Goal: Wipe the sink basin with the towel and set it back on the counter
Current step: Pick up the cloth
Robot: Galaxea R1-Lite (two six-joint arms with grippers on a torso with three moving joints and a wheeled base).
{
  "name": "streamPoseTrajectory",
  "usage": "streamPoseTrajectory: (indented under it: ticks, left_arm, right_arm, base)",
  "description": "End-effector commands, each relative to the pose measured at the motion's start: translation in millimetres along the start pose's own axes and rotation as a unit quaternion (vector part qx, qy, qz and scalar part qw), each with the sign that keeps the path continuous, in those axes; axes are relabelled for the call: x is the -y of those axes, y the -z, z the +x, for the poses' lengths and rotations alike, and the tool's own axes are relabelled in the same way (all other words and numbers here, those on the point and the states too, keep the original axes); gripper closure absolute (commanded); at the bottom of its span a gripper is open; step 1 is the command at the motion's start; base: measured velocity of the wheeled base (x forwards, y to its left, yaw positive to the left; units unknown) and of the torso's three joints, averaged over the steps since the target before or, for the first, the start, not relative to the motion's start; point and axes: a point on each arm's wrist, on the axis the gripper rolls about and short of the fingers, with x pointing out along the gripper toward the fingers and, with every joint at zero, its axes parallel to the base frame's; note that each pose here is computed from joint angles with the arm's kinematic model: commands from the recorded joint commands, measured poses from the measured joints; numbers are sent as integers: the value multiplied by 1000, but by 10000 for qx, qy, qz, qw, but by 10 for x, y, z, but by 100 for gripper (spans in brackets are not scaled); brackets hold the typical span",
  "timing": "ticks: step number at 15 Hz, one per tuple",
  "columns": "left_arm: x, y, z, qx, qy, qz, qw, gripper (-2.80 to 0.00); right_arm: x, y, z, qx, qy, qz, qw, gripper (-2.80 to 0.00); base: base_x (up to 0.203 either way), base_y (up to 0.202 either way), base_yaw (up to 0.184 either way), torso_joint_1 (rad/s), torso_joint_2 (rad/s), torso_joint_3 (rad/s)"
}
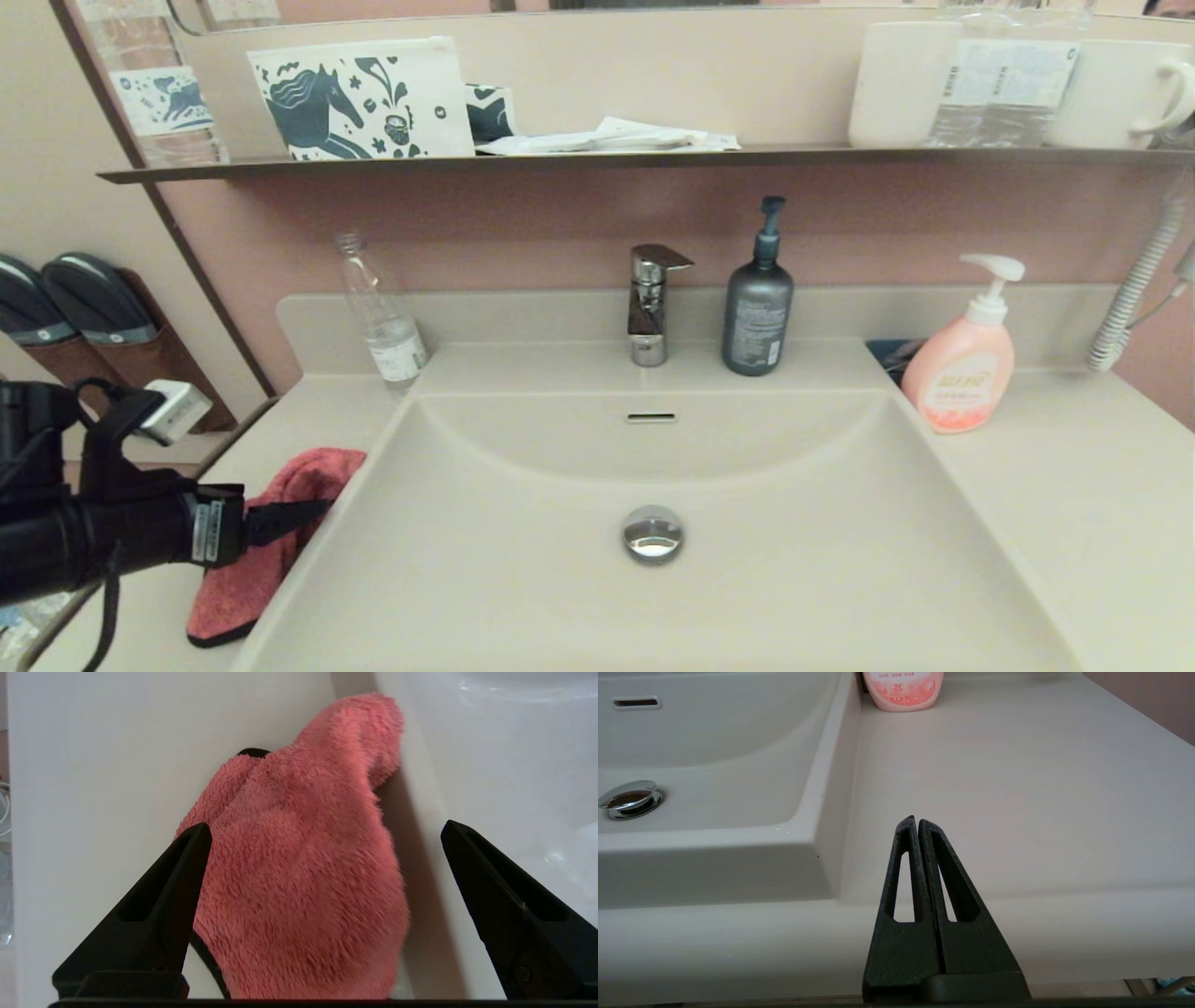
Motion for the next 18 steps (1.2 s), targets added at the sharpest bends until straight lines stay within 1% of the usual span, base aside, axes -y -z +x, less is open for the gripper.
streamPoseTrajectory:
  ticks: [1, 6, 10, 13, 14, 18]
  left_arm:
    - [-40, 38, 116, -164, 61, -66, 9998, -280]
    - [-79, 83, 238, -224, 114, -114, 9996, -280]
    - [-73, 127, 260, -292, 167, -157, 9993, -280]
    - [-85, 120, 292, -211, 155, -126, 9996, -280]
    - [-86, 117, 294, -197, 150, -118, 9996, 0]
    - [-81, 111, 285, -177, 149, -112, 9997, 0]
  right_arm:
    - [0, 0, 1, -4, 0, 0, 10000, 0]
    - [0, 0, 1, -4, 0, 0, 10000, 0]
    - [0, 0, 1, -4, 0, 0, 10000, 0]
    - [0, 0, 1, -4, 0, 0, 10000, 0]
    - [0, 0, 1, -4, 0, 0, 10000, 0]
    - [0, 0, 1, -4, 0, 0, 10000, 0]
  base:
    - [0, 0, 0, 0, 0, 0]
    - [0, 0, 0, 0, 0, 0]
    - [0, 0, 0, 0, 0, 0]
    - [0, 0, 0, 0, 0, 0]
    - [0, 0, 0, 0, 0, 0]
    - [0, 0, 0, 0, 0, 0]
